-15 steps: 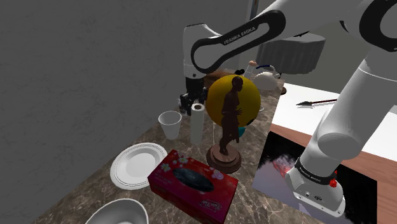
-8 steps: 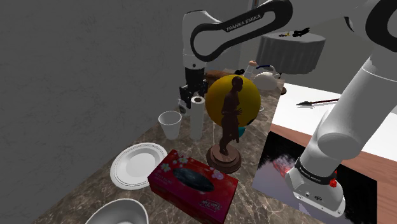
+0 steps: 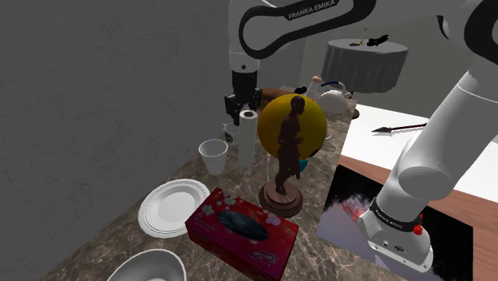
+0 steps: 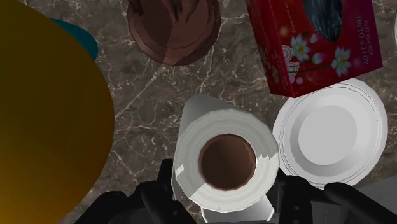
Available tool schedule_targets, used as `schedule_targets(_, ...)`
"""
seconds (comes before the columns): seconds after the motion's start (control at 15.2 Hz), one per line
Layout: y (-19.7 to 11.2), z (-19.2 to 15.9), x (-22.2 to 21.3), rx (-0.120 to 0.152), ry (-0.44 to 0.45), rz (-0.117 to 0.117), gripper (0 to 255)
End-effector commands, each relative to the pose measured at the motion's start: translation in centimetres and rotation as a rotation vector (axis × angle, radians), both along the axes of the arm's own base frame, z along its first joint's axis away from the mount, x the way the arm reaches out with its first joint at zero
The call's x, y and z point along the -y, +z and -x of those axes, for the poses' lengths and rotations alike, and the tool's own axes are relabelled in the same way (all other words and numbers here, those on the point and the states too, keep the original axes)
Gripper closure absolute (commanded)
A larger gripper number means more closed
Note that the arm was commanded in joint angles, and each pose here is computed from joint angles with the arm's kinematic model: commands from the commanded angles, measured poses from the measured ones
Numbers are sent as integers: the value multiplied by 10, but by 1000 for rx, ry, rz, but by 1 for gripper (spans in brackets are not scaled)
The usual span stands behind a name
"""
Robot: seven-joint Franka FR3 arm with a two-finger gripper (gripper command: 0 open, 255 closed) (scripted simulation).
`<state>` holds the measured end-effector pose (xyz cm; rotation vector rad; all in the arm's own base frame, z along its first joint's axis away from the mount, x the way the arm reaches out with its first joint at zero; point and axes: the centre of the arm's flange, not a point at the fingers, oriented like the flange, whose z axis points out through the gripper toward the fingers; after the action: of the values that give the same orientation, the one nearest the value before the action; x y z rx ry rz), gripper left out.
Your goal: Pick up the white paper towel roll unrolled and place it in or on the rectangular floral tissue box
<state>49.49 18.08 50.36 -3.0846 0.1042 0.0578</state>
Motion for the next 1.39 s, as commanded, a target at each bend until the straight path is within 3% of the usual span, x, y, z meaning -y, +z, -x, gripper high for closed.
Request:
schedule_targets(0.0,11,-1,-1,0,0,0,255)
schedule_targets(0.79,71,-1,-1,0,0,0,255)
schedule_targets(1.32,104,65,-78,0,0,0,255)
